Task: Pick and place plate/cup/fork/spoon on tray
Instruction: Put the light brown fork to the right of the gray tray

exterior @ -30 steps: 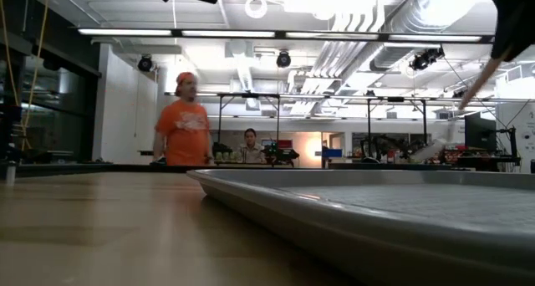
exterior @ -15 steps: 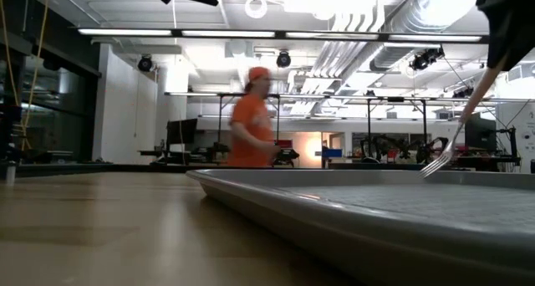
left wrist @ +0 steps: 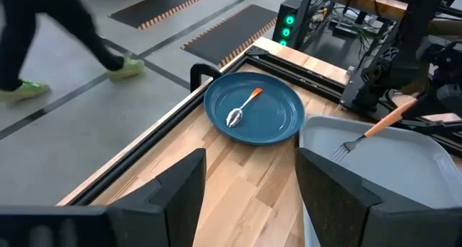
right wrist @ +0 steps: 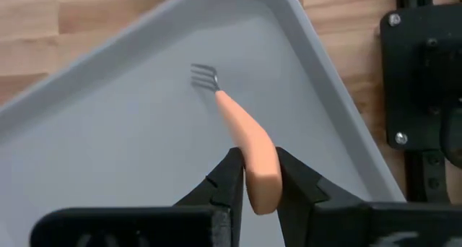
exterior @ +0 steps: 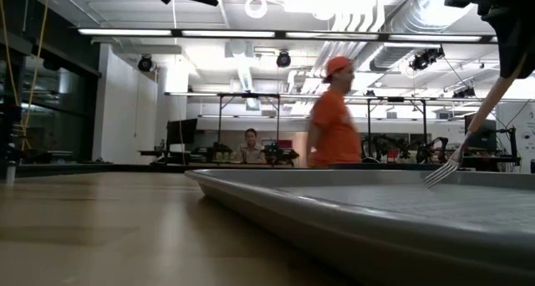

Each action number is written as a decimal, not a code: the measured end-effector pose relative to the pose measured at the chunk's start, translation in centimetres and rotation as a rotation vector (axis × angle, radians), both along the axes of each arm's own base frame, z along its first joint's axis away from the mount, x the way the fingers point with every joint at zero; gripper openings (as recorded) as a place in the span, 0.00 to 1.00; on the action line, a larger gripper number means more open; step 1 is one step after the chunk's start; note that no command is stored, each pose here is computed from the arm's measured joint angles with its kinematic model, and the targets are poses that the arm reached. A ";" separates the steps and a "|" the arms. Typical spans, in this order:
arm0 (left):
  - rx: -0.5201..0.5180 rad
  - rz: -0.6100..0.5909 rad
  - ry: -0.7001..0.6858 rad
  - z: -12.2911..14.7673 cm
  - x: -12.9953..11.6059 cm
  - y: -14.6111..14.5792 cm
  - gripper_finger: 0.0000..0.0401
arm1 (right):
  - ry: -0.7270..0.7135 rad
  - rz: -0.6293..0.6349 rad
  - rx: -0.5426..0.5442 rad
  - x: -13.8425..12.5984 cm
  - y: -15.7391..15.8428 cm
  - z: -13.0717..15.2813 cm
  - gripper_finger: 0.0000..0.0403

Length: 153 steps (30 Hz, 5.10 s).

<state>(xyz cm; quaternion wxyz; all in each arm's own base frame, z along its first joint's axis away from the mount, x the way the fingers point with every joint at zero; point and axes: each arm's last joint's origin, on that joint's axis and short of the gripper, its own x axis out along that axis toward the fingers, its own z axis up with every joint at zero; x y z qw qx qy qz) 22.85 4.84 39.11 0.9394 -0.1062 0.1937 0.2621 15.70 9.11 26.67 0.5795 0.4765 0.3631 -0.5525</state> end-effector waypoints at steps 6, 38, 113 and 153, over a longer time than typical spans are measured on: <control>0.000 -0.001 0.001 0.0 0.0 0.0 0.50 | 0.028 0.001 0.046 0.2 0.3 -0.3 0.17; 0.000 -0.003 0.003 0.0 0.0 0.0 0.50 | 0.218 0.107 0.281 5.7 4.9 -7.2 0.21; -0.085 -0.066 -0.028 0.0 0.1 -0.3 0.50 | -0.570 0.243 0.422 -2.0 -0.9 -7.3 0.40; -0.085 -0.066 -0.023 -0.2 0.3 -0.2 0.50 | -0.202 0.300 0.185 2.1 -3.4 -11.4 0.00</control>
